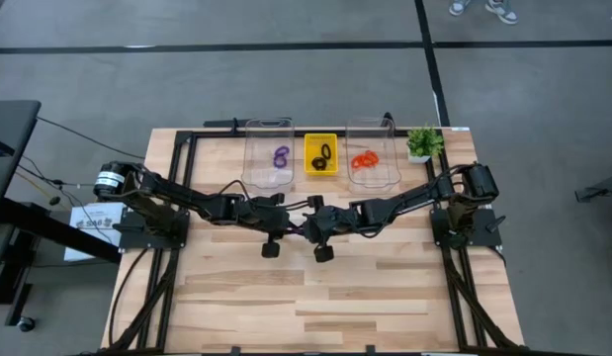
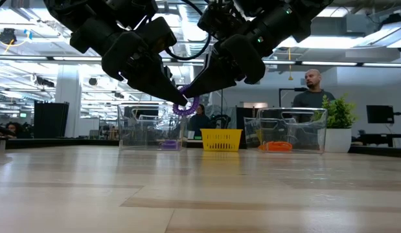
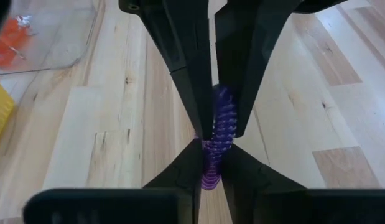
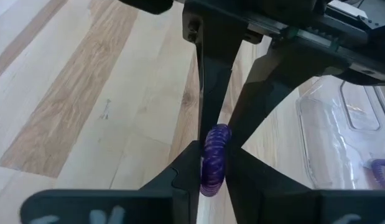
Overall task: Sort spring keychains
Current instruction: Put the purple spring keychain into the left transparent bin, then return to Home Position
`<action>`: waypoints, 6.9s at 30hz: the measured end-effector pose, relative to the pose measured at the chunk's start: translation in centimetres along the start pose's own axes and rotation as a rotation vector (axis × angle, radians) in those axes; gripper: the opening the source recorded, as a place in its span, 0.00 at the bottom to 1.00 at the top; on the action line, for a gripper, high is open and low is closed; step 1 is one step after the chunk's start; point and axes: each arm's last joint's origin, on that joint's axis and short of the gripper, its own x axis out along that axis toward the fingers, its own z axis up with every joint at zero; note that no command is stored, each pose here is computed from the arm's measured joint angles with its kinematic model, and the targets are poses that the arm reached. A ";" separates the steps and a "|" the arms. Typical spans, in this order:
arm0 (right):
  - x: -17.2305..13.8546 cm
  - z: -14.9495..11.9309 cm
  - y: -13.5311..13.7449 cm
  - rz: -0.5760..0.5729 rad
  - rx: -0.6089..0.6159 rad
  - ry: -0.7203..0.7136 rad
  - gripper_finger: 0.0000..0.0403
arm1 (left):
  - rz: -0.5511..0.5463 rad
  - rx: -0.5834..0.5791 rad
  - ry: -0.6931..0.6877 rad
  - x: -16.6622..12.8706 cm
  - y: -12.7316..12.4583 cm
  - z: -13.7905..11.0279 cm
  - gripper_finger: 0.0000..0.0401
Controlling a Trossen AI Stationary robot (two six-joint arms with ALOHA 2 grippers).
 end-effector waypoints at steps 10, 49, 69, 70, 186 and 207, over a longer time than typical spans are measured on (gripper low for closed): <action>-0.1 -0.5 0.6 -0.013 -0.022 0.075 0.33 | 0.003 0.017 0.000 0.0 0.1 0.0 0.10; -5.5 -1.7 3.3 -0.111 0.202 0.412 0.45 | 0.778 -0.278 -0.258 -11.4 7.5 -0.7 0.13; -6.6 -1.3 6.8 -0.163 0.198 0.391 0.45 | 0.672 -0.444 -0.196 -9.2 15.0 -5.2 0.13; -6.6 -1.3 6.8 -0.164 0.201 0.390 0.45 | 0.666 -0.446 -0.194 -9.0 15.2 -5.3 0.13; -24.3 -17.3 -0.7 -0.231 0.245 -0.639 0.44 | -0.232 -0.161 -0.388 -14.8 -1.2 1.4 0.33; -23.7 -17.8 0.1 -0.120 0.321 -0.563 0.44 | -0.031 -0.125 -0.387 -18.5 1.4 -2.1 0.33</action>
